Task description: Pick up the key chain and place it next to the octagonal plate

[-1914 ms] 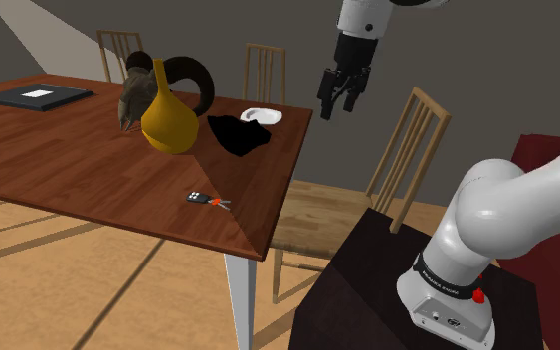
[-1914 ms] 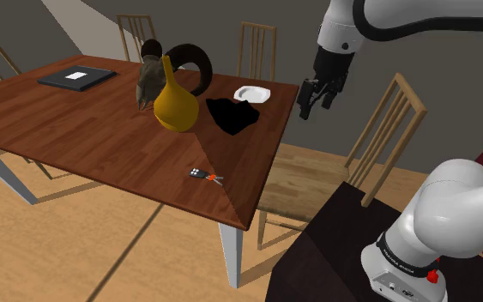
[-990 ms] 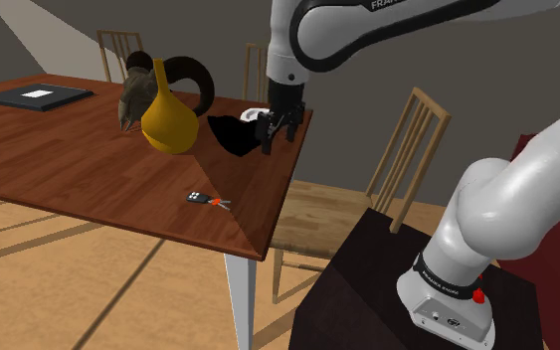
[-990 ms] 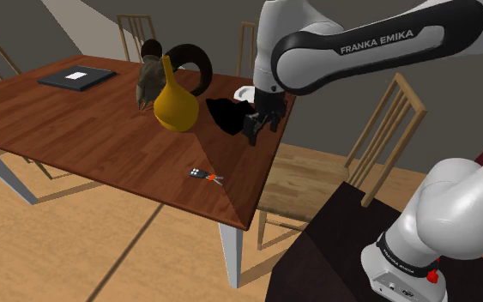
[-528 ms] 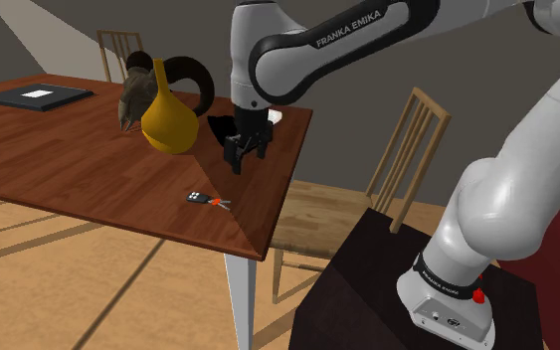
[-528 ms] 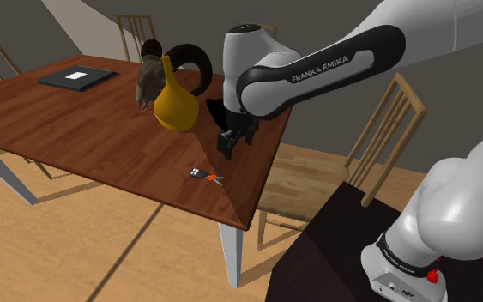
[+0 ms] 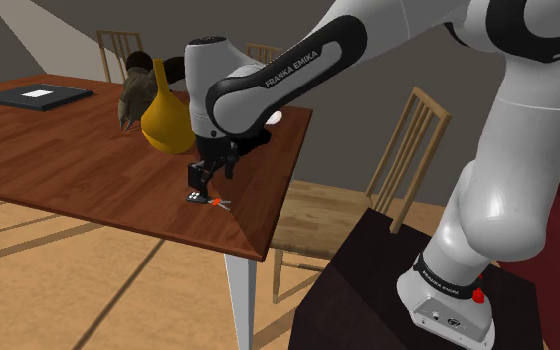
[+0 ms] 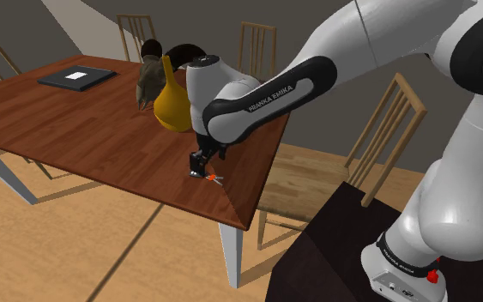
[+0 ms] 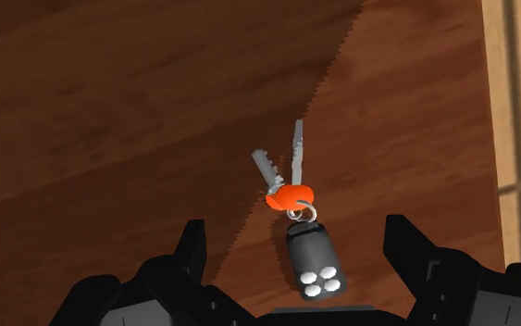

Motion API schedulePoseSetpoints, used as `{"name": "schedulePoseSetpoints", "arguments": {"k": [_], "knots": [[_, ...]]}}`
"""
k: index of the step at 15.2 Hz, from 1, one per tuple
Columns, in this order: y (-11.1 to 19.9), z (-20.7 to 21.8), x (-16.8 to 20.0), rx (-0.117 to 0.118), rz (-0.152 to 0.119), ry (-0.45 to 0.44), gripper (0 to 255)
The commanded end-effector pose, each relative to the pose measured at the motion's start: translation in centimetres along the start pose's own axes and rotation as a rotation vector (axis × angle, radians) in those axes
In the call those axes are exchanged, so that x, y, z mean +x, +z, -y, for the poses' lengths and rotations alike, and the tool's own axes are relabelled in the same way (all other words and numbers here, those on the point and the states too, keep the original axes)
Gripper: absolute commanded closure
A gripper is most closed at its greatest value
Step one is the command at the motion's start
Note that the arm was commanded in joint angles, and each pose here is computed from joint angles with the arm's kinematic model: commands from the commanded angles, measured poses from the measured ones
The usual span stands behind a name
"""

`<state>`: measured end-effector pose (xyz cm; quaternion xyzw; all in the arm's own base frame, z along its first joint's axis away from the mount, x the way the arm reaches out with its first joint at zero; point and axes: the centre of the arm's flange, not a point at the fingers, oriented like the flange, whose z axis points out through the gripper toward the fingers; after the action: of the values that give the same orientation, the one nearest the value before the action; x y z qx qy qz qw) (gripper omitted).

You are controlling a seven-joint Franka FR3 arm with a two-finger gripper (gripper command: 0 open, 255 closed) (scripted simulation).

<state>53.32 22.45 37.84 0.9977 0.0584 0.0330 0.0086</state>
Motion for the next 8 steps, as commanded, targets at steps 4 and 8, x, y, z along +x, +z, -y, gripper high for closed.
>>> {"name": "schedulePoseSetpoints", "arguments": {"k": [4, 8], "knots": [[2.5, 0.4, 0.6, -0.001, -0.001, -0.005, 0], [4.4, 0.4, 0.6, -0.001, -0.001, -0.005, 0]]}}
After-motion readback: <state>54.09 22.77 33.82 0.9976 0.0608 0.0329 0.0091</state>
